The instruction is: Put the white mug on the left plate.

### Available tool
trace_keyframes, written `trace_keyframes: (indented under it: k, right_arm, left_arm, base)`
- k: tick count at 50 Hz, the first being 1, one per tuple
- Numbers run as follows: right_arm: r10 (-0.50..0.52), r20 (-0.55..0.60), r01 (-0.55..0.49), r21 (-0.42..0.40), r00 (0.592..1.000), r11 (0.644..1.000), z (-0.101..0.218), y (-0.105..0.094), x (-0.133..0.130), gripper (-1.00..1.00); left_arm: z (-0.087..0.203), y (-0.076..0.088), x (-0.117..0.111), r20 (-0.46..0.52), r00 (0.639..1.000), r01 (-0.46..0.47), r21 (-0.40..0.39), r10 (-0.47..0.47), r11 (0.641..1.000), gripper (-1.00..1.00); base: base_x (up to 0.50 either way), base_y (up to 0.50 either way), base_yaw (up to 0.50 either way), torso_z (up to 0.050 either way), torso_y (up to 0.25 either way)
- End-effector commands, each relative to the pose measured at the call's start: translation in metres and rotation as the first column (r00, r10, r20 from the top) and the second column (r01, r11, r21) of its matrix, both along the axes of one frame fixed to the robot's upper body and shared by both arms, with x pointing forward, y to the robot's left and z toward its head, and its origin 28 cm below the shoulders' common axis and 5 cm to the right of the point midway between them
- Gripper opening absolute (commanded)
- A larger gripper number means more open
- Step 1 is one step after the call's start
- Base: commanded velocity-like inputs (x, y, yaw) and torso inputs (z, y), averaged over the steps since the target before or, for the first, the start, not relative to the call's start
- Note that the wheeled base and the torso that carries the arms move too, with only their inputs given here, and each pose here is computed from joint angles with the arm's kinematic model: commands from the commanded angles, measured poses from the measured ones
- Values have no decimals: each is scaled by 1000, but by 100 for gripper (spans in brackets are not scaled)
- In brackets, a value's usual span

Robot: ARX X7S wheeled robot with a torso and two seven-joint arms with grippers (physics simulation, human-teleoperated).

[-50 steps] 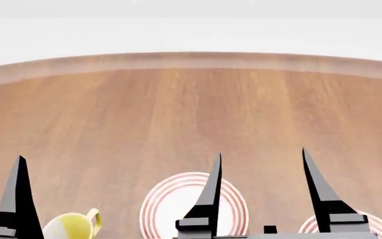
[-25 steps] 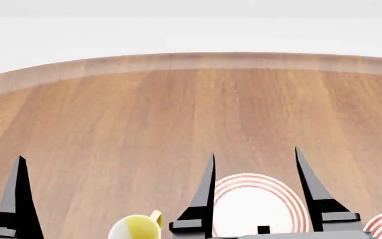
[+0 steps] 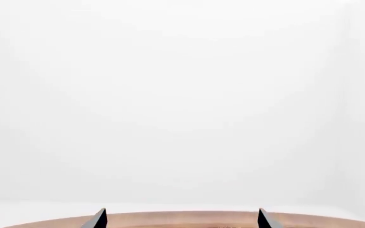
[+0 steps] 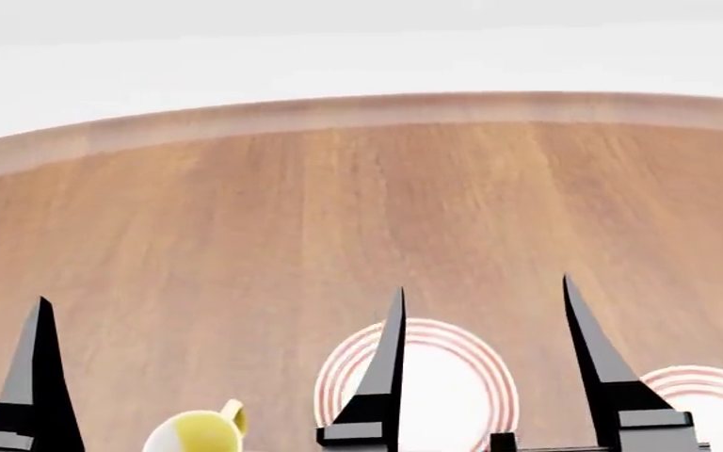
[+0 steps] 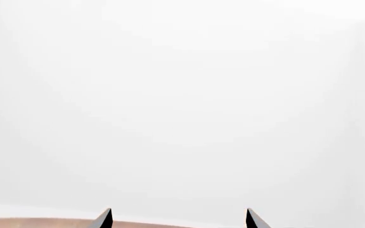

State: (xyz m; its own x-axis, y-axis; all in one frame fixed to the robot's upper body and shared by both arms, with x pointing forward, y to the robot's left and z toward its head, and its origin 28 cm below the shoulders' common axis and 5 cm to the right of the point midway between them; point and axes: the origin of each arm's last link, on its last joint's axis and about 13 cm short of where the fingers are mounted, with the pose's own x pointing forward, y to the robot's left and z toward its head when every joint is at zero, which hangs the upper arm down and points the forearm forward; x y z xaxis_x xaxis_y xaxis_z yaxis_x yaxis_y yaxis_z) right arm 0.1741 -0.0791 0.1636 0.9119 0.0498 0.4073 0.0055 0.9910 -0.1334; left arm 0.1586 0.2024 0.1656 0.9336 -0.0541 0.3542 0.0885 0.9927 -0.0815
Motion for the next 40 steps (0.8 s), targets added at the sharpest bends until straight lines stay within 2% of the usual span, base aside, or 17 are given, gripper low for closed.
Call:
trace_keyframes:
  k: [1,40]
  right_arm:
    - [6,10,-6,12,1000,1000,1,0,-1,100]
    - [5,3,-5,15,1000,1000,1,-1,-1,100]
  left_arm:
    - [-1,0,0,0,1000,1,0,-1,1000,100]
    - [-2,-1,0,-10,1000,14,6,-14,1000,100]
  base:
    - [0,0,-500,0,0]
    - [0,0,-500,0,0]
